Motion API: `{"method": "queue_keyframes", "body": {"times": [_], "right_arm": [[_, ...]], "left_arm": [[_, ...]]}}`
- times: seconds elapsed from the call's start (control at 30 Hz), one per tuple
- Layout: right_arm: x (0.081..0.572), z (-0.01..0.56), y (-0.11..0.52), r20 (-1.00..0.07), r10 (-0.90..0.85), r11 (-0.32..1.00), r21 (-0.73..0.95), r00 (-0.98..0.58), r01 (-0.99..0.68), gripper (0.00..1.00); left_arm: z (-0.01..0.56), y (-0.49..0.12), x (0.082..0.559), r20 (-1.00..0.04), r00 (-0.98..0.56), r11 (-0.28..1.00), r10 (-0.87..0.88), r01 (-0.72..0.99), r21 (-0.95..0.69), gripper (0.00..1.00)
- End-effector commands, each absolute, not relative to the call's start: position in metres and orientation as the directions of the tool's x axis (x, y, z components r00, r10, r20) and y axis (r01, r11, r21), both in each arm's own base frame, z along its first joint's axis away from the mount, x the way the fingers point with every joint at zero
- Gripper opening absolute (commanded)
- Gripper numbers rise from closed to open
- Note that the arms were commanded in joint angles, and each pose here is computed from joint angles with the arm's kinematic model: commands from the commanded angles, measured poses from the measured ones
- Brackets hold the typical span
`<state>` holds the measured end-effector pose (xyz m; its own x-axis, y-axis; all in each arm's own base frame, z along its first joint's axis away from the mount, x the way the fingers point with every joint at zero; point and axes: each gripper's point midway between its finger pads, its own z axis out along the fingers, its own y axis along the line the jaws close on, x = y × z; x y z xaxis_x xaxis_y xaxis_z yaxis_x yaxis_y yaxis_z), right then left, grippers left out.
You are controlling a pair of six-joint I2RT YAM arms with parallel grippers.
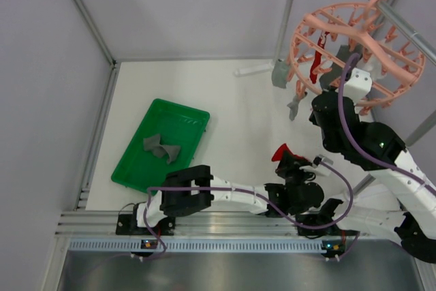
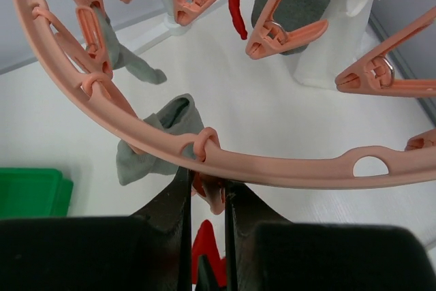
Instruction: Remove the socks clipped to the hanger
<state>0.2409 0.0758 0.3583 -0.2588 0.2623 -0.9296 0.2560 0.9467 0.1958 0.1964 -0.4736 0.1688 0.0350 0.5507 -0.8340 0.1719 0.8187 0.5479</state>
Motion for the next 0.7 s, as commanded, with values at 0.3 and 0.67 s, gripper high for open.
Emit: {"method": "queue_keyframes", "body": {"times": [0.3, 0.67], "right_arm": [[0.233, 0.362, 0.075, -0.930, 0.283, 0.949, 0.234, -0.237, 0.212, 0.00], [0.230, 0.352, 0.080, -0.927, 0.272, 0.958, 0.235, -0.257, 0.165, 0.00]], "left_arm": [[0.169, -0.327, 0.258, -0.920, -0.324, 0.957, 0.222, 0.253, 0.142, 0.00], [0.200, -0.151, 0.305, -0.897, -0.421, 0.989, -0.132, 0.001, -0.146, 0.00]]}}
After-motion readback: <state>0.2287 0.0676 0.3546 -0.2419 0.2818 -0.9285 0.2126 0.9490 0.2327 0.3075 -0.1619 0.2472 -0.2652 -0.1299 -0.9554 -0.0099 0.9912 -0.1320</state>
